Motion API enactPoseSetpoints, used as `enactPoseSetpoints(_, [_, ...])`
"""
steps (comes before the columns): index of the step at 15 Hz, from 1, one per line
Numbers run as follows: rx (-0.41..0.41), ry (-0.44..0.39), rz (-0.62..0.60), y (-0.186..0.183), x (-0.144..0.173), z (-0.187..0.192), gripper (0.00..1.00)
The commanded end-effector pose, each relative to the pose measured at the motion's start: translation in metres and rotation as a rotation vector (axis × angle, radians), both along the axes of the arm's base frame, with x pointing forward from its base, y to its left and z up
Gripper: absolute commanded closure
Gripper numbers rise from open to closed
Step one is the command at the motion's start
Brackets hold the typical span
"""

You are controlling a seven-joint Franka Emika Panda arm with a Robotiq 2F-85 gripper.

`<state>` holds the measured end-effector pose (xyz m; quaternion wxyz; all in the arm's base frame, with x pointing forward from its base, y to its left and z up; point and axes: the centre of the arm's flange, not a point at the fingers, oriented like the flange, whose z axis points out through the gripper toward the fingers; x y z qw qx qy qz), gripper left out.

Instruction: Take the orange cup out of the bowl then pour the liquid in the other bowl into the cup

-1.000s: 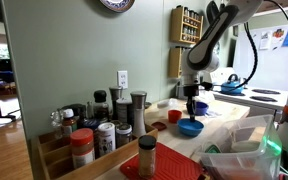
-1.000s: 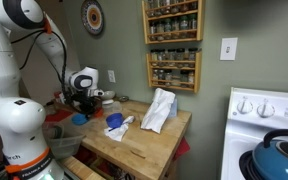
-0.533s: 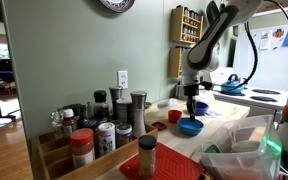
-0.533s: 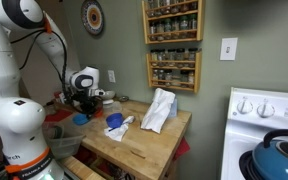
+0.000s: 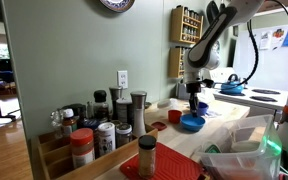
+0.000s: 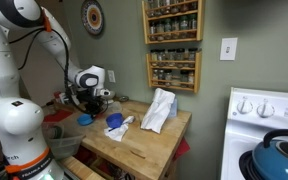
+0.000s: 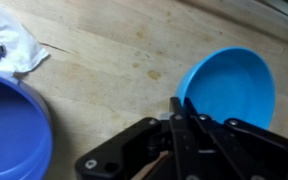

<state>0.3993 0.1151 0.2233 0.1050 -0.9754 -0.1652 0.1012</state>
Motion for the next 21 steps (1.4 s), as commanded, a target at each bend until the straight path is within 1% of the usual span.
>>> enactPoseSetpoints(1, [0.009, 0.025, 0.034, -0.019, -0.006, 0.011, 0.99])
enactPoseSetpoints(6, [0.028, 0.045, 0.044, -0.029, -0.006, 0.016, 0.99])
enactPoseSetpoints(9, [0.032, 0.043, 0.037, -0.034, -0.005, 0.023, 0.99])
enactPoseSetpoints(15, [0.042, 0.03, -0.008, -0.045, 0.002, 0.044, 0.99])
enactPoseSetpoints(21, [0.027, 0.016, -0.08, -0.054, 0.012, 0.057, 0.99])
